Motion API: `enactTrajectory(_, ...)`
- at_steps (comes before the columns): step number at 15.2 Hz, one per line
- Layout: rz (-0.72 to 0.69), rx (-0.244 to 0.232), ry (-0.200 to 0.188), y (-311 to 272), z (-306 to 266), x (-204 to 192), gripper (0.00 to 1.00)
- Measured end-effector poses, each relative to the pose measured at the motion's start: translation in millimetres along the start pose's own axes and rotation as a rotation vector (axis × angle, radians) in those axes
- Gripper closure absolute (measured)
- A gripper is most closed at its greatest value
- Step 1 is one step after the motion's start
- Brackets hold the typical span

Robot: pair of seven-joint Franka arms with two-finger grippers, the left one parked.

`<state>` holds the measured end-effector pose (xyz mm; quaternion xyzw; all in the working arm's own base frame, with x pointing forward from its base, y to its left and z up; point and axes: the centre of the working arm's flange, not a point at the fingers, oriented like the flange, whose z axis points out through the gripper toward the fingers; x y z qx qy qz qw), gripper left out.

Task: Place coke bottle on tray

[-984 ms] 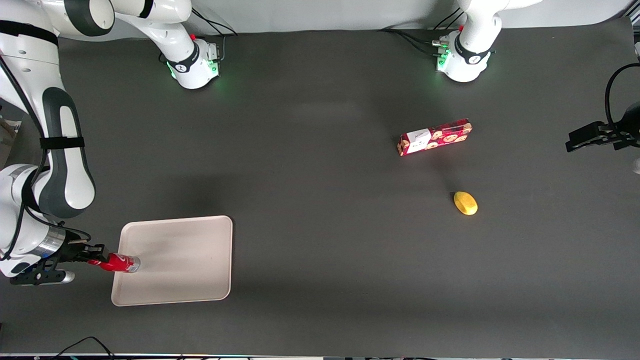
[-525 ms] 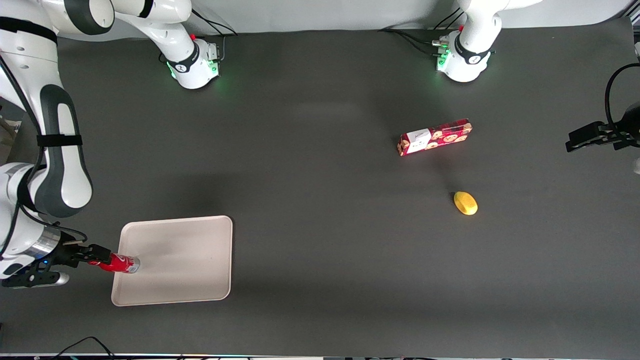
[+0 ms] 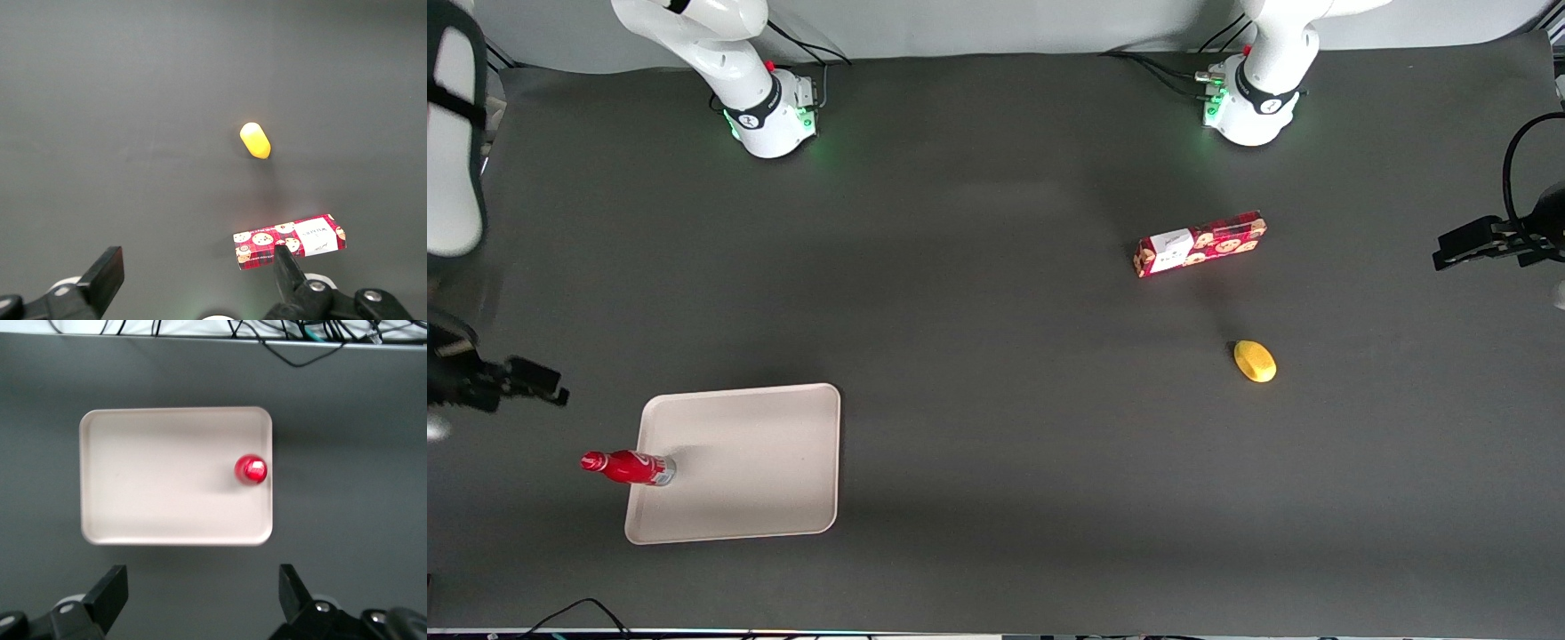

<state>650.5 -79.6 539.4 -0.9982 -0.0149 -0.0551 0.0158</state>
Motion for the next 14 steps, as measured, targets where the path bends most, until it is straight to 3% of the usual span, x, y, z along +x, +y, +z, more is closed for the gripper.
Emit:
enactTrajectory(5, 0.004, 0.024, -0.071, -36.6, -95.6, -75.7, 0.0)
enactTrajectory(7, 0.023, 0.029, -0.082, -41.7, -121.5, -102.6, 0.0)
enactTrajectory(10, 0.036, 0.03, -0.086, -44.3, -131.2, -126.3, 0.0)
enactTrajectory(14, 0.032, 0.008, -0.09, -44.3, -115.4, -122.5, 0.0)
